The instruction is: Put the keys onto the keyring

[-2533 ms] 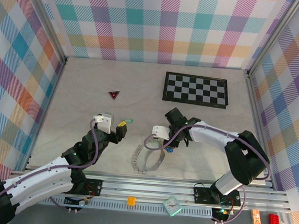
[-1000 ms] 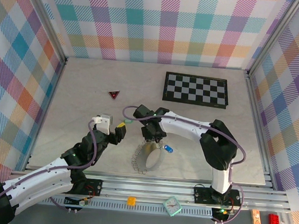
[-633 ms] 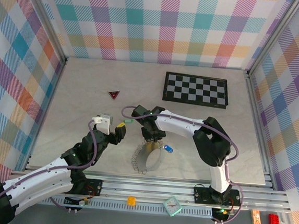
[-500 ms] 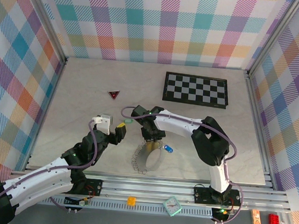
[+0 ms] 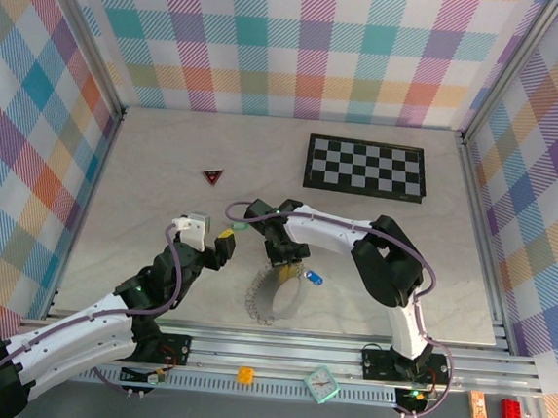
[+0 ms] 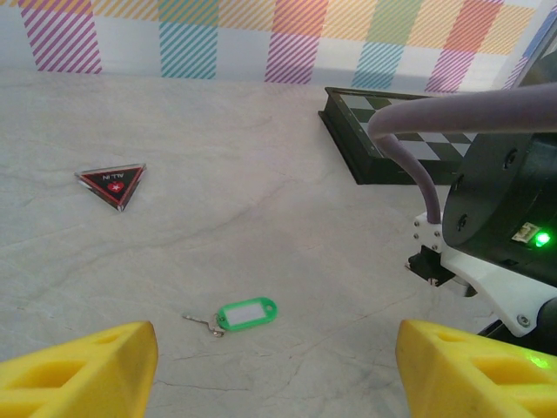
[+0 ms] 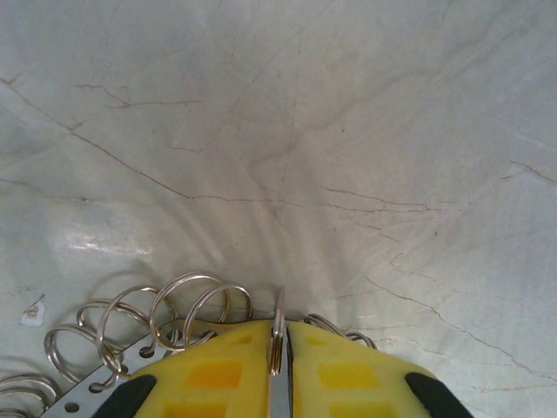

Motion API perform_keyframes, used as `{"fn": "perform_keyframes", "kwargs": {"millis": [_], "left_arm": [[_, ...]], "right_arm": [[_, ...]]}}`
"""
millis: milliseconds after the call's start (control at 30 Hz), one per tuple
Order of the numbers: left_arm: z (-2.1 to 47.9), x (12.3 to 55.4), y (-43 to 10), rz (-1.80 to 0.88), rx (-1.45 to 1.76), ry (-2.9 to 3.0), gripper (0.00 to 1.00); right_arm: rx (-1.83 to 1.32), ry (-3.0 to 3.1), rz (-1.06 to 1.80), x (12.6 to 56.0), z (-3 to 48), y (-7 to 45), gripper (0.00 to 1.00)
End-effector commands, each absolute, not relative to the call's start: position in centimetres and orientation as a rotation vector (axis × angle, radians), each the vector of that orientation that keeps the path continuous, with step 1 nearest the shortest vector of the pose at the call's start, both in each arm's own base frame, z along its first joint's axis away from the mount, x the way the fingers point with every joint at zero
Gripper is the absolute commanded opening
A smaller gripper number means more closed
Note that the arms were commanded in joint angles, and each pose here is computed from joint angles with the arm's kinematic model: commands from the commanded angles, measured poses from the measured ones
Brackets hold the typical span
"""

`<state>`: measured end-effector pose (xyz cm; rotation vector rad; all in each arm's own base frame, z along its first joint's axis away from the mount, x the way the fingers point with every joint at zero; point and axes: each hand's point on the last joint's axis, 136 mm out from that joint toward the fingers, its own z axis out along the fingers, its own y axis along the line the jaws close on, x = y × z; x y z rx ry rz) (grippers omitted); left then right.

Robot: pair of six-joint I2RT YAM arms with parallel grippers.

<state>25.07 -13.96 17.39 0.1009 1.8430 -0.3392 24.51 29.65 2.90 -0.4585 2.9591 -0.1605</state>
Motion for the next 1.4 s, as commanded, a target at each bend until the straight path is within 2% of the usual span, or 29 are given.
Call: {"fn": "perform_keyframes", "kwargs": {"millis": [0, 67, 233, 400, 867, 1167, 1300, 1367], "left_arm": [[18.7, 25.5, -13.4, -0.333, 0.052, 1.816, 0.72], [18.6, 25.5, -13.4, -0.330, 0.055, 1.818, 0.72], [18.7, 25.5, -13.4, -0.324, 0.057, 1.819, 0.72], [19.0, 25.5, -13.3, -0.302, 0.079, 1.816, 0.72], [22.5, 26.4, -14.9, -0.202, 0.280, 1.752, 0.70], [24.7, 26.4, -19.1, -0.305, 0.525, 1.637, 0.60], [25.1, 26.2, -20.8, -0.381, 0.652, 1.612, 0.52], [25.0, 26.0, -21.5, -0.413, 0.716, 1.606, 0.45]], "right_arm": [[-0.454, 2.961, -0.187, 24.6, 3.1, 29.7, 0.12], [-0.459, 2.961, -0.180, 24.6, 3.1, 29.8, 0.10], [-0.460, 2.935, -0.166, 24.9, 3.7, 29.7, 0.00], [-0.532, 2.862, -0.082, 25.1, 5.8, 30.0, 0.00], [-1.039, 2.550, 0.193, 24.6, 14.0, 29.9, 0.00], [-1.268, 2.359, 0.378, 23.5, 19.1, 30.2, 0.00], [-1.330, 2.296, 0.407, 23.1, 20.5, 30.3, 0.00], [-1.353, 2.267, 0.426, 23.0, 21.0, 30.4, 0.00]]}}
